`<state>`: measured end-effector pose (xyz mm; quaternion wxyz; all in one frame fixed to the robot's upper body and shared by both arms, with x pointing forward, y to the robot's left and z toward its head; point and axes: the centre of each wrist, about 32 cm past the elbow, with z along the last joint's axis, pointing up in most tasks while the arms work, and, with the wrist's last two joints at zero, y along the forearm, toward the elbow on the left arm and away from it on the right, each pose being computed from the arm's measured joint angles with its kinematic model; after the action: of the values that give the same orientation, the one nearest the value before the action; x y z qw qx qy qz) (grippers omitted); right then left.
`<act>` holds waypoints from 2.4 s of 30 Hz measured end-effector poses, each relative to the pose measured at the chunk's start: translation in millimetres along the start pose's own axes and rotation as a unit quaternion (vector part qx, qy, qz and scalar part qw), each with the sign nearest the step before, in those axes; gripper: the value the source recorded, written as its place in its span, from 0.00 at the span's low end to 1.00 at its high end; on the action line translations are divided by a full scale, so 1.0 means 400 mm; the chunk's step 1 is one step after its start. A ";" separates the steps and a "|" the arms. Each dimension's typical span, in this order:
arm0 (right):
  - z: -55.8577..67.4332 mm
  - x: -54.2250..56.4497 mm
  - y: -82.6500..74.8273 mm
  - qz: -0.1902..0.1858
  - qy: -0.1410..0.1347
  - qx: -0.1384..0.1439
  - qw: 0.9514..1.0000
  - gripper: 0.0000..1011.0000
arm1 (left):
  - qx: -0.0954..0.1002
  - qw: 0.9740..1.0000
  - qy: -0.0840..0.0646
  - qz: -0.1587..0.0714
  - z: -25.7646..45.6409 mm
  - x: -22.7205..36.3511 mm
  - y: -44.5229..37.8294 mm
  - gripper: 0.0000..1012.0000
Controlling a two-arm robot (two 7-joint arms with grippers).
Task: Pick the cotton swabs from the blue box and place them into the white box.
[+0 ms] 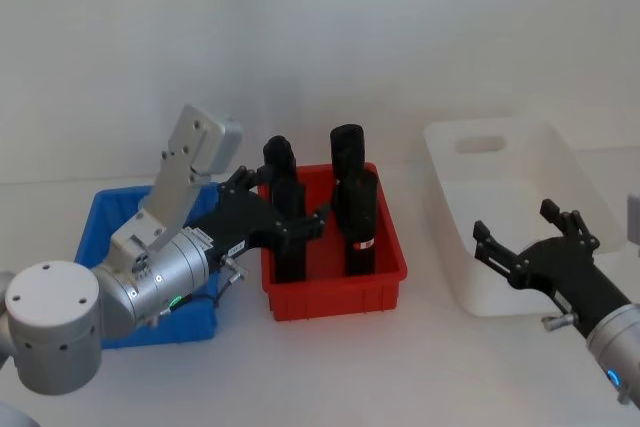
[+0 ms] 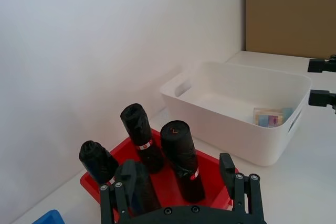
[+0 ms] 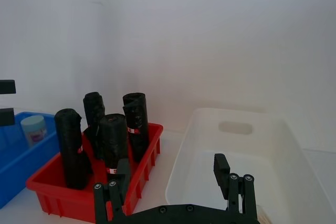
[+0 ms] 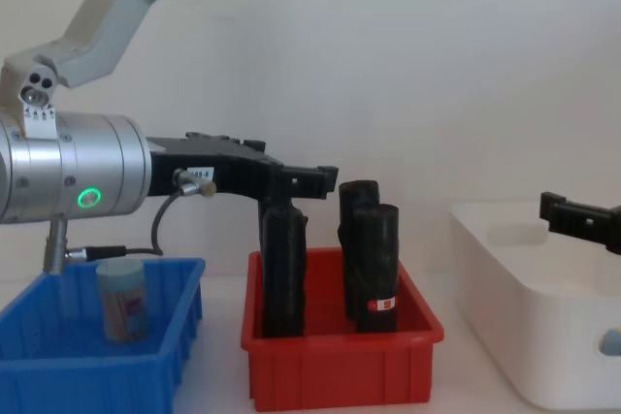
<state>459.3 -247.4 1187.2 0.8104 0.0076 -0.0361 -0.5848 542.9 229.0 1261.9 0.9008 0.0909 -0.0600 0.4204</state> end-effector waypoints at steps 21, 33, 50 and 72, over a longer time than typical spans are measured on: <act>0.007 -0.037 -0.030 0.010 0.004 0.003 1.000 0.99 | -0.050 0.994 -0.025 0.099 -0.089 -0.119 0.021 0.99; 0.007 -0.037 -0.030 0.010 0.004 0.003 1.000 0.99 | -0.071 0.988 -0.028 0.134 -0.118 -0.165 0.033 0.99; 0.004 -0.032 -0.021 0.013 0.002 0.003 1.000 0.99 | -0.072 0.988 -0.028 0.136 -0.119 -0.165 0.033 0.99; -0.019 0.012 0.151 0.083 -0.036 -0.004 0.996 0.99 | -0.071 0.988 -0.028 0.136 -0.120 -0.165 0.033 0.99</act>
<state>518.5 -233.0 1183.3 0.8545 -0.0203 -0.0637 -0.5152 492.0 198.4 1204.4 0.8374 0.0289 -0.1264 0.5310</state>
